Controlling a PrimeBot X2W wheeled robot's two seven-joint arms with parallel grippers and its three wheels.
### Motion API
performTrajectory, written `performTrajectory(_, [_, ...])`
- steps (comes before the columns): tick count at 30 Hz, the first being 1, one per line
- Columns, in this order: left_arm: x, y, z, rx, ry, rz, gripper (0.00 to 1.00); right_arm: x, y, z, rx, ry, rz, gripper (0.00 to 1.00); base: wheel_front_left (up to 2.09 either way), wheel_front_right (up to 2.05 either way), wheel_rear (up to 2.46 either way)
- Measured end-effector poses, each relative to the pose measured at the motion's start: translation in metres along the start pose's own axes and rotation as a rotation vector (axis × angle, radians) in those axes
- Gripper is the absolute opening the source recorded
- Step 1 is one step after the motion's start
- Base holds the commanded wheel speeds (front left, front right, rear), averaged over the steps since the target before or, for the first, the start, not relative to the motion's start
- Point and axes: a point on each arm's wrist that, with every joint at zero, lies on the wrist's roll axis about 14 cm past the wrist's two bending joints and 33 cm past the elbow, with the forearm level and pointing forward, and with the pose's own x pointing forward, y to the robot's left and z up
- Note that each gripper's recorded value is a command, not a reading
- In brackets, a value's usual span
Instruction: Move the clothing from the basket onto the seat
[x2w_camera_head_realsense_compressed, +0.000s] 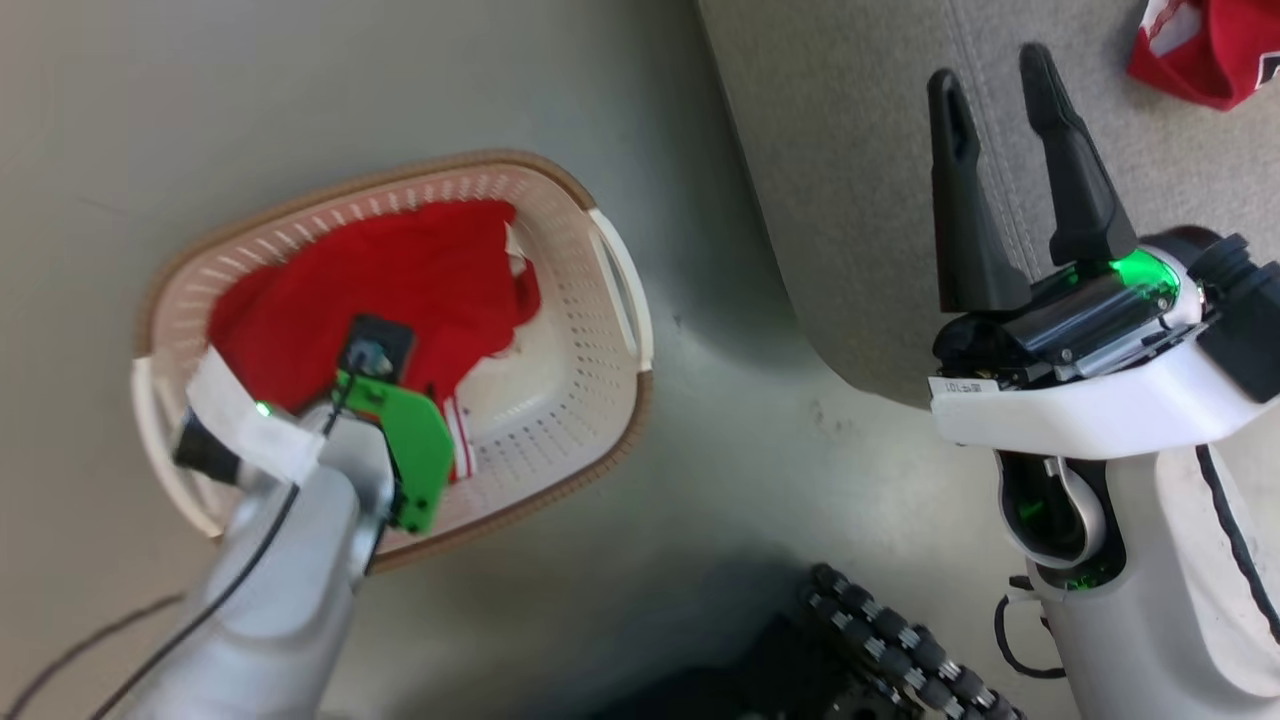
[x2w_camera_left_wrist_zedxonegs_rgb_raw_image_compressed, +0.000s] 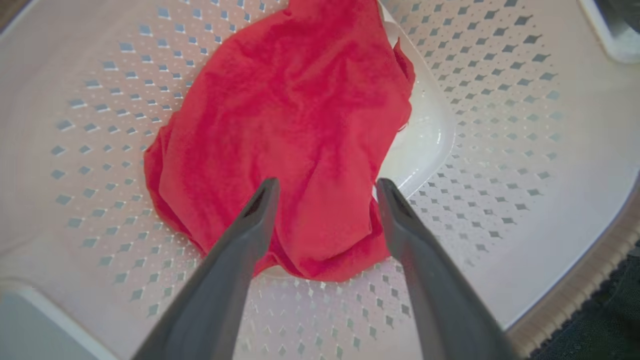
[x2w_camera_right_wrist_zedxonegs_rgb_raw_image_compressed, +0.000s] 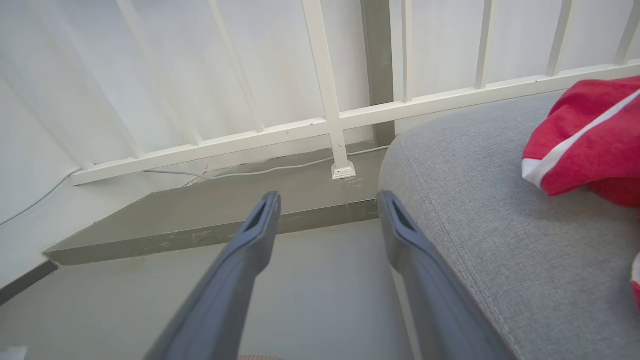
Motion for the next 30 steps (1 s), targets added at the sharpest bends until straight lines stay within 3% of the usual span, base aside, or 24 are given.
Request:
performTrajectory(9, [0.043,0.000,-0.027,0.069,0.109,-0.062,1.00,0.007,-0.020,-0.027,-0.034,0.040,-0.047,1.00,0.00,0.00,0.00])
performTrajectory(21, [0.065,0.002,-0.063,0.101,0.219,-0.080,0.97,0.006,-0.035,-0.048,-0.037,0.086,-0.091,1.00,0.00,0.00,0.00])
performTrajectory(22, [0.065,0.003,-0.066,0.100,0.227,-0.078,0.00,0.006,-0.035,-0.049,-0.036,0.087,-0.090,1.00,0.00,0.00,0.00])
performTrajectory(30, [0.069,0.011,-0.066,0.094,0.242,-0.050,0.00,0.012,-0.032,-0.049,-0.034,0.076,-0.073,1.00,0.00,0.00,0.00])
